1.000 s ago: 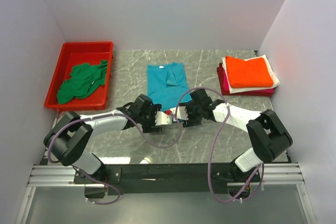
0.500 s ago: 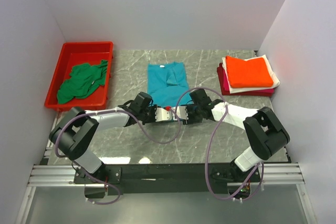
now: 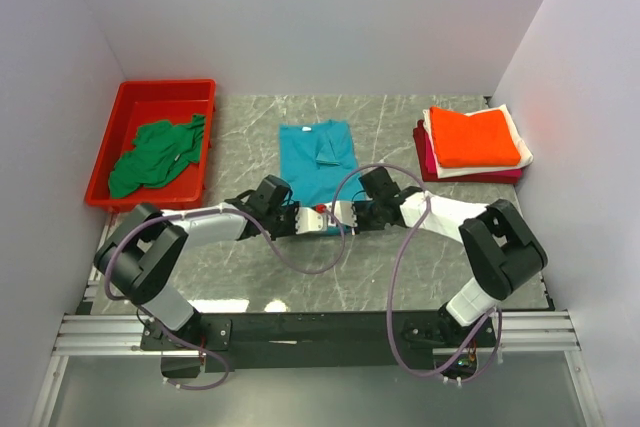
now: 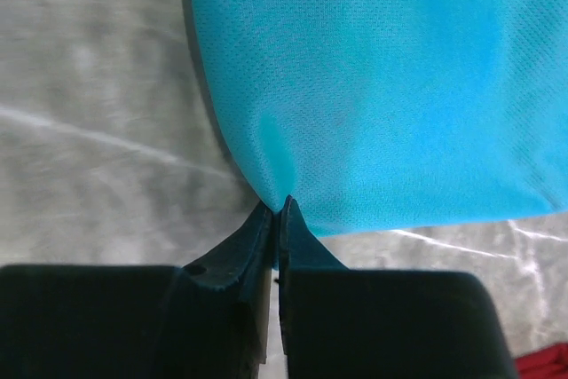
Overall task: Fold and stack the t-shirts
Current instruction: Fold the tshirt
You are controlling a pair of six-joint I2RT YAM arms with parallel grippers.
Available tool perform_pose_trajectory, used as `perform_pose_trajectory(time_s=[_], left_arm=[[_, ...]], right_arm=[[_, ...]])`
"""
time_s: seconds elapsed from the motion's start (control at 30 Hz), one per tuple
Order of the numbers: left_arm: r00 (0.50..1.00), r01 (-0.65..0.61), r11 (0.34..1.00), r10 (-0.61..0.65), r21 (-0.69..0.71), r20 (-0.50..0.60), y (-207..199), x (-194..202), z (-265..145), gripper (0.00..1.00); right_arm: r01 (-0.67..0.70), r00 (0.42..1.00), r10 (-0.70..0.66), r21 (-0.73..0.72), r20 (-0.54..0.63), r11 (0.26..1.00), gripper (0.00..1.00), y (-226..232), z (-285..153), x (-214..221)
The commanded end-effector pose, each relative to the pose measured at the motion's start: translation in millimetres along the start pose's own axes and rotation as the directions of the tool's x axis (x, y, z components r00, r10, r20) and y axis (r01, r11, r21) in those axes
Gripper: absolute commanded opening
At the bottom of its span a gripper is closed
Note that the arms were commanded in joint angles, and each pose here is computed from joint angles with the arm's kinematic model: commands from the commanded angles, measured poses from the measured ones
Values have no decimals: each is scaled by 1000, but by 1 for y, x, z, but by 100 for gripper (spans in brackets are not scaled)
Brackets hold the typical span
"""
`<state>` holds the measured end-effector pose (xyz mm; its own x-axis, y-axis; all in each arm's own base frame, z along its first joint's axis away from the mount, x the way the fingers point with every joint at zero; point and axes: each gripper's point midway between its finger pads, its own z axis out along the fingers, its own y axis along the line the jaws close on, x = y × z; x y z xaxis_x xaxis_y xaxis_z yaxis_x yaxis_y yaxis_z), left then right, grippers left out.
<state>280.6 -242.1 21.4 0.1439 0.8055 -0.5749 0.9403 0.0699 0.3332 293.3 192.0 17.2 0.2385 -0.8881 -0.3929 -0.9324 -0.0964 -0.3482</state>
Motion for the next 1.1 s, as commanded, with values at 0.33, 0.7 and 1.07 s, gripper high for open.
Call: perform_pose_trajectory(time_s=[0.33, 0.7, 1.07], left_arm=[[996, -23, 906, -17, 423, 90, -130, -56, -45, 0], [982, -11, 994, -10, 107, 190, -4, -76, -54, 0], [974, 144, 987, -127, -77, 190, 142, -45, -46, 0]], right_arm=[[110, 986, -76, -238, 149, 965, 0, 123, -74, -25], [-133, 976, 126, 29, 175, 991, 0, -12, -103, -49], [-321, 941, 291, 187, 173, 928, 0, -159, -95, -40]])
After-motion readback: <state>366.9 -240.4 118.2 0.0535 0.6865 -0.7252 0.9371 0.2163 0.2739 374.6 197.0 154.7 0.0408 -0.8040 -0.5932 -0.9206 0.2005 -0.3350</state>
